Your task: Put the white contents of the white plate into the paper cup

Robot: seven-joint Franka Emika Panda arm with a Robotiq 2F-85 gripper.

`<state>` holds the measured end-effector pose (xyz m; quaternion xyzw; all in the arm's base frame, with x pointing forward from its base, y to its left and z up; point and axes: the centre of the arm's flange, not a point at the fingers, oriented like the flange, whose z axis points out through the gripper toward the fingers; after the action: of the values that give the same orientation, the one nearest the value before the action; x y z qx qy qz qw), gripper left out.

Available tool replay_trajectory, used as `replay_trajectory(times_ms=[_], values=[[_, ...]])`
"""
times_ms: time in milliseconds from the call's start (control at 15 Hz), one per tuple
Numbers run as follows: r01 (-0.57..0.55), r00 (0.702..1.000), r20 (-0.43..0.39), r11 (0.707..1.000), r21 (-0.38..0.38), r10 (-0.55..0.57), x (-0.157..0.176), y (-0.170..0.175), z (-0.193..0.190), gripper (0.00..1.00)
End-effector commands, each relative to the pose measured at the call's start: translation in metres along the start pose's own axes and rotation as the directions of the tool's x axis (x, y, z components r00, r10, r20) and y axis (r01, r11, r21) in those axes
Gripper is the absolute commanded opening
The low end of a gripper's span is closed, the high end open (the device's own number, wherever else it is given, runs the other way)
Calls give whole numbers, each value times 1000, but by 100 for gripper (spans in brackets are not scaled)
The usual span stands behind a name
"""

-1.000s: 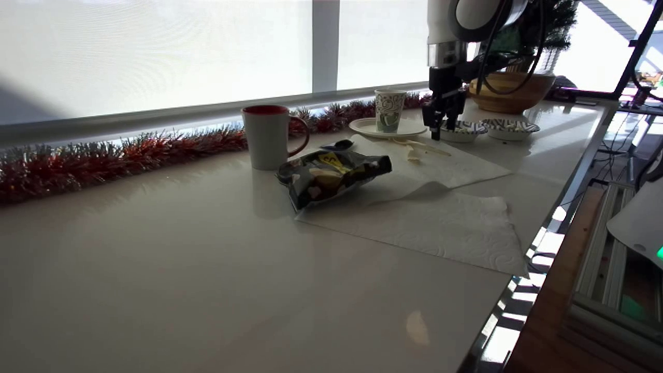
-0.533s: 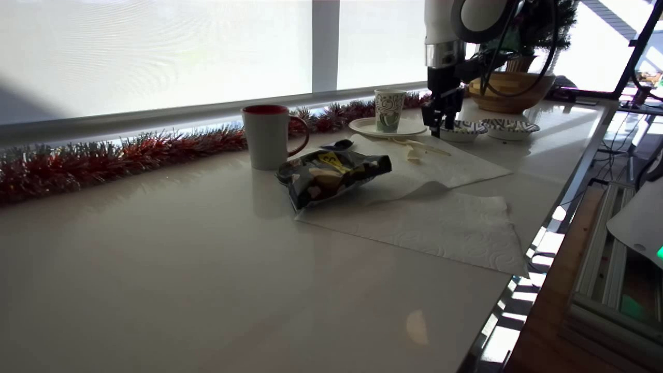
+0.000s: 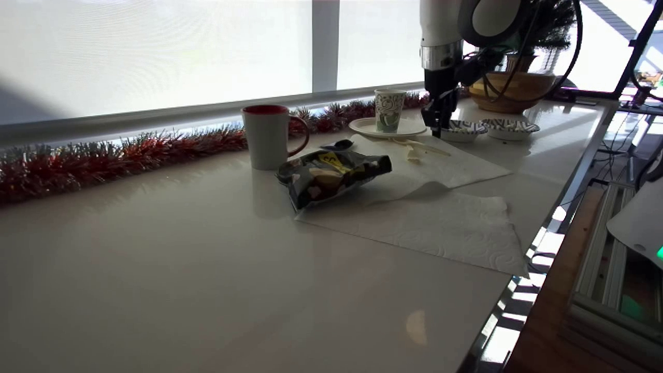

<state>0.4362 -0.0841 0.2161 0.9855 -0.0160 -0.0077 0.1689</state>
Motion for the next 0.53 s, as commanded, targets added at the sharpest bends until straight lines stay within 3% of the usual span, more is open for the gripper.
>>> replay_trajectory(times_ms=[0, 200, 467], values=[[14, 1000, -27, 1000, -27, -14, -1, -5, 4, 33], [25, 999, -26, 999, -28, -26, -1, -5, 7, 32], [26, 999, -25, 999, -21, -27, -1, -6, 9, 20]])
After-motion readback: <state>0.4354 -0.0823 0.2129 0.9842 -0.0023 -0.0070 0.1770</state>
